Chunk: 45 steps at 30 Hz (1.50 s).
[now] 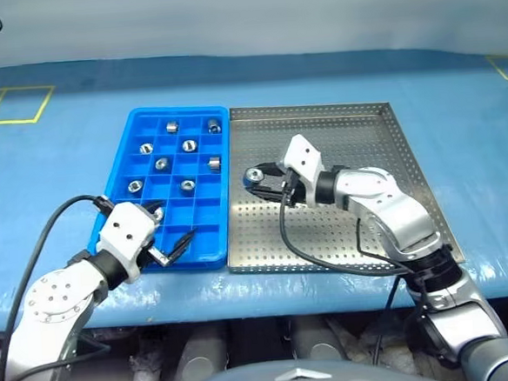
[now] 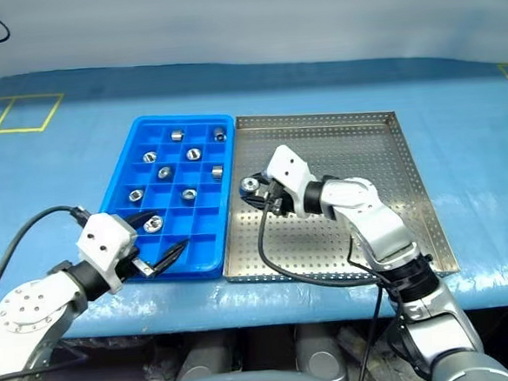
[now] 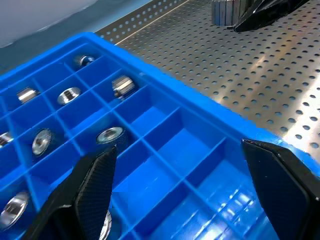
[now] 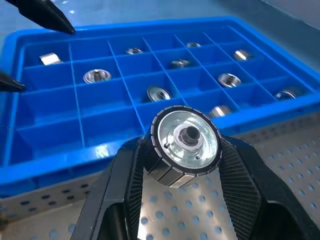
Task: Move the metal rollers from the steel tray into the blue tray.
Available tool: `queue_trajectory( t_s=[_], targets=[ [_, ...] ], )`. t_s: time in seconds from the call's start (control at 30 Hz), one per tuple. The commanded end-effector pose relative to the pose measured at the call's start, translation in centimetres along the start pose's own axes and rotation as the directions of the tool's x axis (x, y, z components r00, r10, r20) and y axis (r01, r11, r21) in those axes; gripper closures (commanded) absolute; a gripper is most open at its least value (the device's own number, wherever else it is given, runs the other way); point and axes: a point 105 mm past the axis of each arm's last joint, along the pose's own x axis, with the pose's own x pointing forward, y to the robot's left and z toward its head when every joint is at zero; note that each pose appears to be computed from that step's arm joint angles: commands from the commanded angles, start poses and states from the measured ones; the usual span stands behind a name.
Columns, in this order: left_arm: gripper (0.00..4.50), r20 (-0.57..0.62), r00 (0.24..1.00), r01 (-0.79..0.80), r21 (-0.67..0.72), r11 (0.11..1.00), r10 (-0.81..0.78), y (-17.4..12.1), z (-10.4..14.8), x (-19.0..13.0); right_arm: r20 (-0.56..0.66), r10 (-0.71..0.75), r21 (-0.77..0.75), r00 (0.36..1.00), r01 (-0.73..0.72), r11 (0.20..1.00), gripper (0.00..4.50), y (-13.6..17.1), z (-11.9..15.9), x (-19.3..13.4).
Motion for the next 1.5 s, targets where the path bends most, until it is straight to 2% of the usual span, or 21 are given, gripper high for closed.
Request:
queue_trajectory(
  t_s=[0.03, 0.3, 0.47, 0.93, 1.5],
  targets=[
    [0.16, 0.027, 0.996, -0.086, 0.007, 0.996, 0.086, 0.6, 0.9, -1.7, 0.064, 0.084, -0.059, 0.994, -0.08, 0.995, 2.65, 1.2, 1.8, 1.4],
    [0.16, -0.062, 0.975, -0.217, -0.056, 0.974, 0.214, 0.7, -1.0, -4.7, 0.122, 0.298, -0.068, 0.947, -0.292, 0.954, 2.65, 6.3, 2.9, 3.9],
    [0.16, -0.046, 0.976, -0.216, -0.077, 0.973, 0.212, 0.3, -0.9, -4.5, 0.131, 0.366, -0.049, 0.921, -0.362, 0.931, 2.65, 8.1, 2.9, 5.3],
    [0.16, -0.057, 0.982, -0.183, -0.098, 0.978, 0.178, -0.6, -1.1, -4.1, 0.11, 0.421, 0.004, 0.9, -0.424, 0.906, 2.65, 9.1, 2.3, 9.7],
    [0.16, -0.049, 0.985, -0.167, -0.098, 0.981, 0.163, -0.8, -1.0, -3.7, 0.059, 0.353, 0.027, 0.934, -0.355, 0.935, 2.65, 7.5, 0.9, 10.4]
  ],
)
